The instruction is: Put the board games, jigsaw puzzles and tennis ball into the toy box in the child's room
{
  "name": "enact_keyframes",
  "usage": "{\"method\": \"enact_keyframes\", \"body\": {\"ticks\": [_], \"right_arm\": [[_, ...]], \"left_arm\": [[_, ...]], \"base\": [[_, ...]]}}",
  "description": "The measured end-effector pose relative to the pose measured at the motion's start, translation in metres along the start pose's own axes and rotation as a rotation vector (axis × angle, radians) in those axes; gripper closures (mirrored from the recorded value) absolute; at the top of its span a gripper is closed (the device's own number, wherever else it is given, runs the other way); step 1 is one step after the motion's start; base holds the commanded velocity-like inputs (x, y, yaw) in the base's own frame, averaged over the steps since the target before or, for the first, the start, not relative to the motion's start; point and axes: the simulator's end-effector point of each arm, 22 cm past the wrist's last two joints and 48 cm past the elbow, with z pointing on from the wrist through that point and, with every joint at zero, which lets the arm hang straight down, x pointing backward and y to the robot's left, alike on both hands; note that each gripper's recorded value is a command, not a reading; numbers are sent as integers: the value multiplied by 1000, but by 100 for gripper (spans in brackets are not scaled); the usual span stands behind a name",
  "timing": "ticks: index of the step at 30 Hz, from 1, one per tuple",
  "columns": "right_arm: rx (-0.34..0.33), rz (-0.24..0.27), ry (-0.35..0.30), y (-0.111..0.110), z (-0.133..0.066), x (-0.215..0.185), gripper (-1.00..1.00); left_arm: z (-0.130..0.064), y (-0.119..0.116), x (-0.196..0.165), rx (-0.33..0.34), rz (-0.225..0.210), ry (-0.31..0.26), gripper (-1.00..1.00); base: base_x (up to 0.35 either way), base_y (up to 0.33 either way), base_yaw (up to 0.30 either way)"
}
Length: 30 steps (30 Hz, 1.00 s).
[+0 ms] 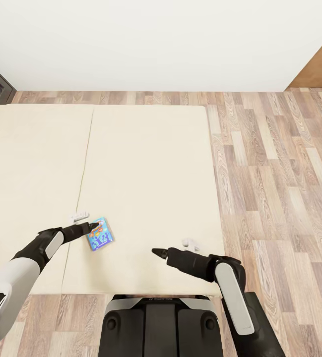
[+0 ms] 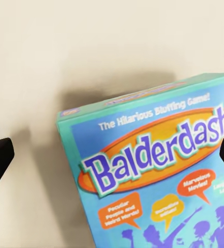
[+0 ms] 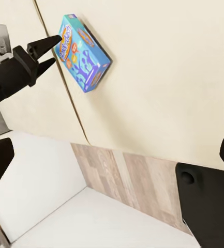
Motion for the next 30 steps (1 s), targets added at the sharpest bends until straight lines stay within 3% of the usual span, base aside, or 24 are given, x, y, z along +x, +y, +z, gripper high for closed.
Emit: {"method": "enact_keyframes", "body": {"ticks": [5, 10, 14, 23, 30], "right_arm": [[5, 4, -13, -5, -4, -7, -100], [29, 8, -28, -24, -14, -16, -100], [-3, 19, -32, -24, -19, -20, -100], [-132, 30, -33, -16, -33, -25, -100], [-330, 39, -48, 11, -51, -32, -100]], "left_arm": [[0, 0, 5, 1, -9, 26, -100], [-1, -1, 10, 10, -23, 54, -100], [-2, -2, 10, 16, -28, 61, -100], [1, -5, 14, 45, -34, 71, -100], [5, -7, 20, 63, -37, 81, -100]], "base": [[0, 0, 0], [0, 0, 0], [0, 0, 0], [0, 0, 0], [0, 0, 0]]}}
